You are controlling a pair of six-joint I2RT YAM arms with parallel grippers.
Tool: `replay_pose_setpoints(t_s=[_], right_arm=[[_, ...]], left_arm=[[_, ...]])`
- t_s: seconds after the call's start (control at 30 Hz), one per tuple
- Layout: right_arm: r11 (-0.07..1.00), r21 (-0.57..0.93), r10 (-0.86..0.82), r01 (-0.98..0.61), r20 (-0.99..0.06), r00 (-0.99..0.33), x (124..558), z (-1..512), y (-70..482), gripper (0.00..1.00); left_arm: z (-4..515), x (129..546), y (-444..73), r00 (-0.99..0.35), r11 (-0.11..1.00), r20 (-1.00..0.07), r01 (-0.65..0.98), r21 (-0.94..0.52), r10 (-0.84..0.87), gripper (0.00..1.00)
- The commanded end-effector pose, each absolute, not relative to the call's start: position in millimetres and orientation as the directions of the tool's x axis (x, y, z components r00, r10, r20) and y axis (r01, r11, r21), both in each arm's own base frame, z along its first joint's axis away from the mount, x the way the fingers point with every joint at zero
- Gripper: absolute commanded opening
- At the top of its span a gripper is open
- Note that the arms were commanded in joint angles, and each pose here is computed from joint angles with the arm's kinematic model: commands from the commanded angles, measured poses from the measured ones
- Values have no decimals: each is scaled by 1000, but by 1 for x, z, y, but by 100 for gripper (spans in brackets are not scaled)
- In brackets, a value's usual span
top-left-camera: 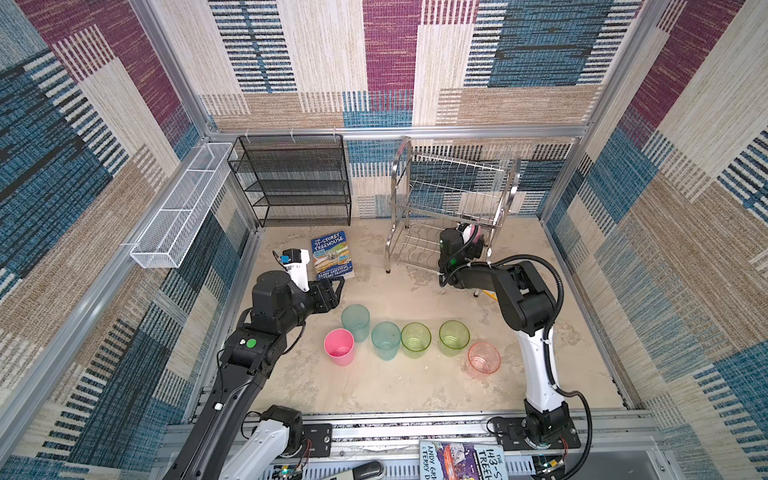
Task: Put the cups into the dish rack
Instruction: 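Carry the pink cup with the right gripper over the dish rack, then lower the pink cup upright into the rack and open the right gripper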
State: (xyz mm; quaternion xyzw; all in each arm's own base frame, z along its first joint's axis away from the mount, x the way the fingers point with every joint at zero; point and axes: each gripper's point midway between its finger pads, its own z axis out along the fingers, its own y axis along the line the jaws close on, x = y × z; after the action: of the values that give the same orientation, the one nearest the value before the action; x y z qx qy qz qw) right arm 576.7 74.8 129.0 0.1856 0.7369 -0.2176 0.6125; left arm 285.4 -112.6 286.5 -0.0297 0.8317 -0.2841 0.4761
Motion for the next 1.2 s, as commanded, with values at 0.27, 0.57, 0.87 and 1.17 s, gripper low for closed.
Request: replay_pose_setpoints(t_s=[0.27,0.57,0.87,1.17], right_arm=[[855,-106,-23,508,-986,-167,576,134,90,99],[849,-122,-43,513,-985,-164,569,137,95,100],[836,-123,-44,534,-986,-158,556,142,93,100],[838,-124,-36,531,-984,-174,539,140,92,100]], left_arm=[[294,288,-110,-515,839,-792,228,-494,-327,71],[296,287,-110,-511,831,-790,232,-506,-338,71],[300,285,-108,-497,829,-797,238,-505,-343,72],[298,285,-109,-499,827,-794,236,-510,-347,72]])
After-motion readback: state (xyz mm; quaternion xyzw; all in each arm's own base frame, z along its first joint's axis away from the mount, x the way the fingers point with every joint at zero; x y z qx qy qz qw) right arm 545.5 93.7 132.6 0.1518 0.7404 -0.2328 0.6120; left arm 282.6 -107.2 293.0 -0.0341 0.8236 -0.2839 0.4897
